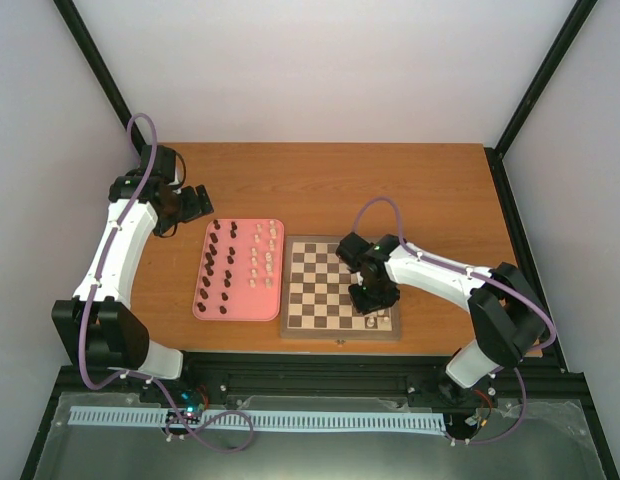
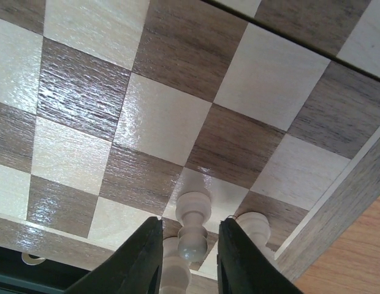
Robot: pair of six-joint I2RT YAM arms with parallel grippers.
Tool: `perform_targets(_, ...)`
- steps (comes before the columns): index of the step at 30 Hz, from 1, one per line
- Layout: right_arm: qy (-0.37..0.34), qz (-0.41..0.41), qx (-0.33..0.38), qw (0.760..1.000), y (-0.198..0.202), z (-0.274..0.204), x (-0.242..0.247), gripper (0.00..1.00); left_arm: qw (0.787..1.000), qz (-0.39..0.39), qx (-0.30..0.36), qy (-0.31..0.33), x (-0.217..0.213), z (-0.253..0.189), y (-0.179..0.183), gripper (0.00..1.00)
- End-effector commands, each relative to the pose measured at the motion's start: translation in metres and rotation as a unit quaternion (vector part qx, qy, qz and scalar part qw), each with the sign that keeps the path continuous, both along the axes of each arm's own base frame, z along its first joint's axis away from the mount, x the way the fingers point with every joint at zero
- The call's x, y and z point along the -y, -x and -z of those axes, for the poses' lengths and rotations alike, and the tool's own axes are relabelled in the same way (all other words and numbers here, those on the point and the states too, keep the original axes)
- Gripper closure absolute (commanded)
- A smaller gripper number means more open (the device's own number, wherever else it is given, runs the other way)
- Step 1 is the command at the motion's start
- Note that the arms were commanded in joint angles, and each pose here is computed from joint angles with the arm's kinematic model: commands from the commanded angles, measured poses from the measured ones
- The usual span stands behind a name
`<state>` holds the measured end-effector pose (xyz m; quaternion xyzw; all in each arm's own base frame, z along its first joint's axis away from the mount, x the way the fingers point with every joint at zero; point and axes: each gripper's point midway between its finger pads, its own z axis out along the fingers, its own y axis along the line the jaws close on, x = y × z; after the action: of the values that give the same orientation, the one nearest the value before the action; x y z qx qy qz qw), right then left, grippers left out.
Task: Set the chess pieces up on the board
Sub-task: Place the chess piece on the chessboard, then pick up the chess piece from the storage box.
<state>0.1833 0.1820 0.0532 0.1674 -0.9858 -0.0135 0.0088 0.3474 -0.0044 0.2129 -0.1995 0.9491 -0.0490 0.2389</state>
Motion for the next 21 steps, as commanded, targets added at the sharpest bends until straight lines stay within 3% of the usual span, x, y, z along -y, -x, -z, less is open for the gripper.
perform_targets(1,-0.003,0.006,0.033,0.999,-0.015,-0.015,-0.002,0.71,1.0,0.005,0.012,-0.003,0.001,-0.007,-0.001,0.0)
perform_targets(13,-0.009,-0.013,0.063,0.998,-0.045,-0.031,-0.022,0.67,1.0,0.005,0.013,-0.004,0.0,-0.009,-0.002,0.0)
perform_targets(21,-0.074,-0.06,0.096,0.991,-0.088,-0.056,-0.095,0.65,1.0,0.005,0.017,-0.003,0.001,-0.013,-0.004,0.0)
